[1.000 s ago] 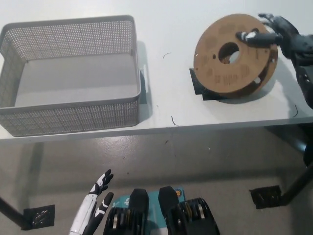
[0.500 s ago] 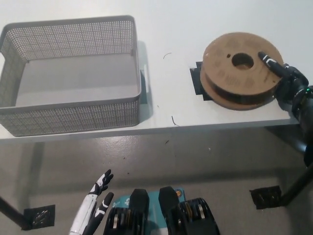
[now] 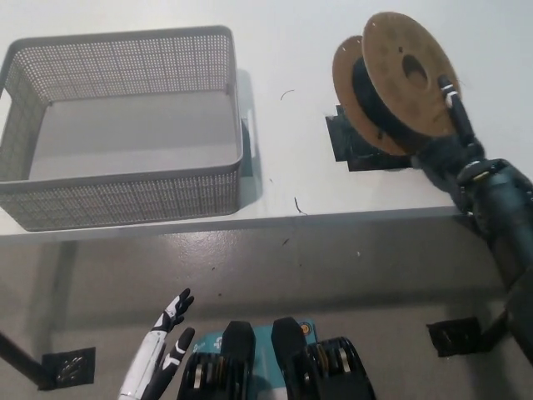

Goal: Use the right hand to pick up a 3d printing filament and place it into a container on the left side

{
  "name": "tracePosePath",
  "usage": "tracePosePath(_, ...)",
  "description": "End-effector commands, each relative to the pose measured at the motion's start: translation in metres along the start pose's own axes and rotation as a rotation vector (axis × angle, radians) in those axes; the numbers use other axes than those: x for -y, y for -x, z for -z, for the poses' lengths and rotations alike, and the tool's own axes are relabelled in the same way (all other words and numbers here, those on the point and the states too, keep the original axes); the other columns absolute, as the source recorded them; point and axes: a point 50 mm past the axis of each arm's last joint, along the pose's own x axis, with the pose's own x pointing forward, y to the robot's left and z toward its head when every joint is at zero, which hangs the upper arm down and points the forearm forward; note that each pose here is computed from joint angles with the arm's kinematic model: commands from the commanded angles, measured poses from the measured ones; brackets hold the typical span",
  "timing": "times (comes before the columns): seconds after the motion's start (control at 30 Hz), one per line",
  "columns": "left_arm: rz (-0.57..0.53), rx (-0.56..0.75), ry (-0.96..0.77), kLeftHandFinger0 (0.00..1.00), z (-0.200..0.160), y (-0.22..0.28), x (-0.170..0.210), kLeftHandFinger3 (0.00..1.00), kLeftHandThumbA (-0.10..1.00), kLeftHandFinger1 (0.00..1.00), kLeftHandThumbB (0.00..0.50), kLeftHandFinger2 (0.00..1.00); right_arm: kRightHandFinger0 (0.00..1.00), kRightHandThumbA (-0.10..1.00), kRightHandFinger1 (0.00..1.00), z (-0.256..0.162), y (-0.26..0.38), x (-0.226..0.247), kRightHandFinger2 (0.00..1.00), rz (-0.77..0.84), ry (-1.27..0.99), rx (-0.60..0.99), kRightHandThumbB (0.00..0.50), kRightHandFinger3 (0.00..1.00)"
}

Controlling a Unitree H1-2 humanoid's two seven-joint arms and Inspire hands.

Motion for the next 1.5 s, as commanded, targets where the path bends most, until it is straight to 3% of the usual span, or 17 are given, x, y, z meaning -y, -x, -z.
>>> tracePosePath(0.0, 0.004, 0.067, -0.026, 1.00, -0.008, -0.008, -0.007, 1.00, 1.00, 1.00, 0.213, 1.00, 0.00, -0.10, 0.19, -0.011, -0.002, -0.116, 0.71, -0.277, -0.151, -0.013, 0.069, 1.00)
tracePosePath(0.23, 0.012, 0.075, -0.030, 1.00, -0.009, -0.011, -0.008, 1.00, 1.00, 1.00, 0.202, 1.00, 0.00, -0.10, 0.09, -0.024, 0.010, -0.199, 0.67, -0.399, 0.013, 0.017, 0.058, 1.00)
tracePosePath(0.3, 0.012, 0.076, -0.033, 1.00, -0.009, -0.011, -0.009, 1.00, 1.00, 1.00, 0.206, 1.00, 0.00, -0.10, 0.10, -0.027, 0.016, -0.223, 0.63, -0.442, 0.073, 0.036, 0.114, 0.93)
tracePosePath(0.37, 0.013, 0.079, -0.033, 1.00, -0.009, -0.011, -0.009, 1.00, 1.00, 1.00, 0.206, 1.00, 0.00, -0.10, 0.07, -0.029, 0.021, -0.242, 0.61, -0.442, 0.139, 0.052, 0.058, 0.97)
tracePosePath(0.57, 0.025, 0.077, -0.045, 1.00, -0.010, -0.011, -0.009, 1.00, 1.00, 1.00, 0.205, 1.00, 0.00, -0.10, 0.09, -0.027, 0.033, -0.281, 0.62, -0.460, 0.336, 0.086, 0.048, 1.00)
tracePosePath(0.77, 0.028, 0.078, -0.043, 1.00, -0.009, -0.011, -0.009, 1.00, 1.00, 1.00, 0.207, 1.00, 0.00, -0.10, 0.21, -0.009, 0.038, -0.303, 0.89, -0.409, 0.612, 0.189, 0.056, 1.00)
tracePosePath(0.87, 0.034, 0.077, -0.042, 1.00, -0.009, -0.011, -0.007, 1.00, 1.00, 1.00, 0.209, 1.00, 0.00, -0.10, 0.18, 0.008, 0.038, -0.308, 0.81, -0.372, 0.742, 0.228, 0.089, 0.90)
tracePosePath(0.93, 0.038, 0.074, -0.045, 1.00, -0.009, -0.010, -0.006, 1.00, 1.00, 1.00, 0.211, 1.00, 0.00, -0.10, 0.28, 0.022, 0.038, -0.310, 0.88, -0.370, 0.853, 0.259, 0.101, 0.50)
tracePosePath(1.0, 0.040, 0.075, -0.048, 1.00, -0.010, -0.011, -0.006, 1.00, 1.00, 1.00, 0.219, 1.00, 0.01, -0.10, 0.42, 0.040, 0.039, -0.313, 0.89, -0.339, 0.975, 0.291, 0.141, 0.69)
tracePosePath(1.03, 0.042, 0.077, -0.050, 1.00, -0.010, -0.011, -0.005, 1.00, 1.00, 1.00, 0.219, 1.00, 0.02, -0.10, 0.44, 0.048, 0.039, -0.314, 0.88, -0.311, 1.101, 0.326, 0.165, 0.71)
tracePosePath(1.1, 0.045, 0.078, -0.049, 1.00, -0.011, -0.012, -0.005, 1.00, 1.00, 1.00, 0.219, 1.00, 0.00, -0.10, 0.36, 0.061, 0.040, -0.317, 0.70, -0.232, 1.297, 0.403, 0.226, 0.48)
tracePosePath(1.2, 0.049, 0.081, -0.056, 1.00, -0.012, -0.013, -0.006, 1.00, 1.00, 1.00, 0.213, 1.00, 0.03, -0.10, 0.37, 0.084, 0.042, -0.316, 0.61, -0.157, 1.485, 0.475, 0.212, 0.38)
tracePosePath(1.3, 0.056, 0.086, -0.044, 1.00, -0.012, -0.012, -0.006, 1.00, 1.00, 1.00, 0.219, 1.00, 0.20, -0.10, 0.44, 0.104, 0.042, -0.312, 0.61, -0.139, 1.576, 0.498, 0.169, 0.48)
tracePosePath(1.33, 0.060, 0.087, -0.055, 1.00, -0.013, -0.011, -0.005, 1.00, 1.00, 1.00, 0.216, 1.00, 0.25, -0.10, 0.45, 0.115, 0.044, -0.313, 0.57, -0.138, 1.593, 0.500, 0.189, 0.66)
tracePosePath(1.37, 0.062, 0.090, -0.062, 1.00, -0.013, -0.011, -0.006, 1.00, 1.00, 1.00, 0.216, 1.00, 0.20, -0.10, 0.40, 0.118, 0.045, -0.314, 0.52, -0.139, 1.595, 0.500, 0.189, 0.70)
tracePosePath(1.4, 0.063, 0.092, -0.059, 1.00, -0.014, -0.012, -0.006, 1.00, 1.00, 1.00, 0.217, 1.00, 0.07, -0.10, 0.25, 0.126, 0.047, -0.316, 0.41, -0.146, 1.603, 0.498, 0.199, 0.89)
tracePosePath(1.47, 0.065, 0.093, -0.062, 1.00, -0.015, -0.014, -0.006, 1.00, 1.00, 1.00, 0.215, 1.00, 0.10, -0.10, 0.26, 0.134, 0.050, -0.322, 0.38, -0.167, 1.622, 0.503, 0.191, 0.64)
